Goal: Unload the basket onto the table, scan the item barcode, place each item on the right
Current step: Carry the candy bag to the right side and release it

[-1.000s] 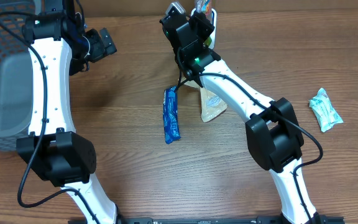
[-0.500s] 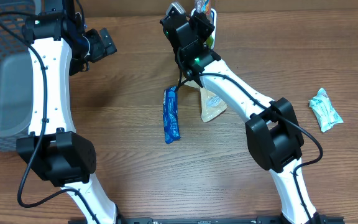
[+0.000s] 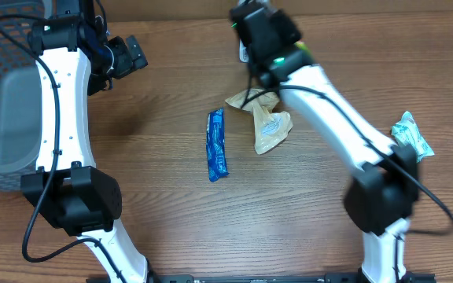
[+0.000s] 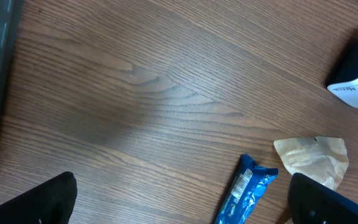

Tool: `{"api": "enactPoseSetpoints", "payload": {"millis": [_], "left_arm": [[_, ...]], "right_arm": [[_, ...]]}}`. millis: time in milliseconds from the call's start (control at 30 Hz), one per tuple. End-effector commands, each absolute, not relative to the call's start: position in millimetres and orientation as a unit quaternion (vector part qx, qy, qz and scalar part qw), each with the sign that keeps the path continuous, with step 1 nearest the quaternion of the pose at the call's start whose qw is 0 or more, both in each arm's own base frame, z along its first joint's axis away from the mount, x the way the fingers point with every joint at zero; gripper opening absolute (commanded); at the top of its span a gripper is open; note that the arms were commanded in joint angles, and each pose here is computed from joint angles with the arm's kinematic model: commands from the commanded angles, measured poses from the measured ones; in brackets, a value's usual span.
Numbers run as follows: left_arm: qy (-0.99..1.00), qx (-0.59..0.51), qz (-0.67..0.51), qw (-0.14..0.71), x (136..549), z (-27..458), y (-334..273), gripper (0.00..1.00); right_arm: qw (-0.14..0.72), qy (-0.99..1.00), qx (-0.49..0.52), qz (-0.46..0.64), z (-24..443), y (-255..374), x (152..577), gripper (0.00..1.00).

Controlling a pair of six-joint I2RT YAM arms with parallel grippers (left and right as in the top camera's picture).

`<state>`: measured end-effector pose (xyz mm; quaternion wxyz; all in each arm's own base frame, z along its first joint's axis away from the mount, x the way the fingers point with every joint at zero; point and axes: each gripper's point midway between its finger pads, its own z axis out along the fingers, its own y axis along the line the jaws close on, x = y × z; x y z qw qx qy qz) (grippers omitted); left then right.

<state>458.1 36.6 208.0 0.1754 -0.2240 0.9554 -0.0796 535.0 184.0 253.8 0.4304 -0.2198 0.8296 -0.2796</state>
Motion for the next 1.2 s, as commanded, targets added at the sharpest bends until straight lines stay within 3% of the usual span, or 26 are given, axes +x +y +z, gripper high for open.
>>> {"api": "enactPoseSetpoints", "payload": {"millis": [0,267,600,1033,1167], "left_arm": [[0.958,-0.212,-0.080,0.174,458.7,205.7,34.6,1.00],[0.958,-0.212,-0.080,0.174,458.7,205.7,34.6,1.00],[0.958,-0.212,-0.080,0.174,458.7,205.7,34.5,1.00],[0.958,-0.212,-0.080,0.174,458.7,205.7,34.6,1.00],[0.958,-0.212,-0.080,0.174,458.7,205.7,34.6,1.00]], "right_arm": [[0.511,0.848,-0.078,-0.122,342.7,156.7,508.3,0.04],[0.426,0.902,0.046,0.055,339.1,67.8,476.2,0.04],[0.278,0.932,0.224,0.067,274.6,-65.4,435.2,0.04],[0.183,0.933,0.288,0.116,165.0,-103.4,423.9,0.04],[0.166,0.924,0.326,0.110,157.6,-121.3,410.6,0.04]]}}
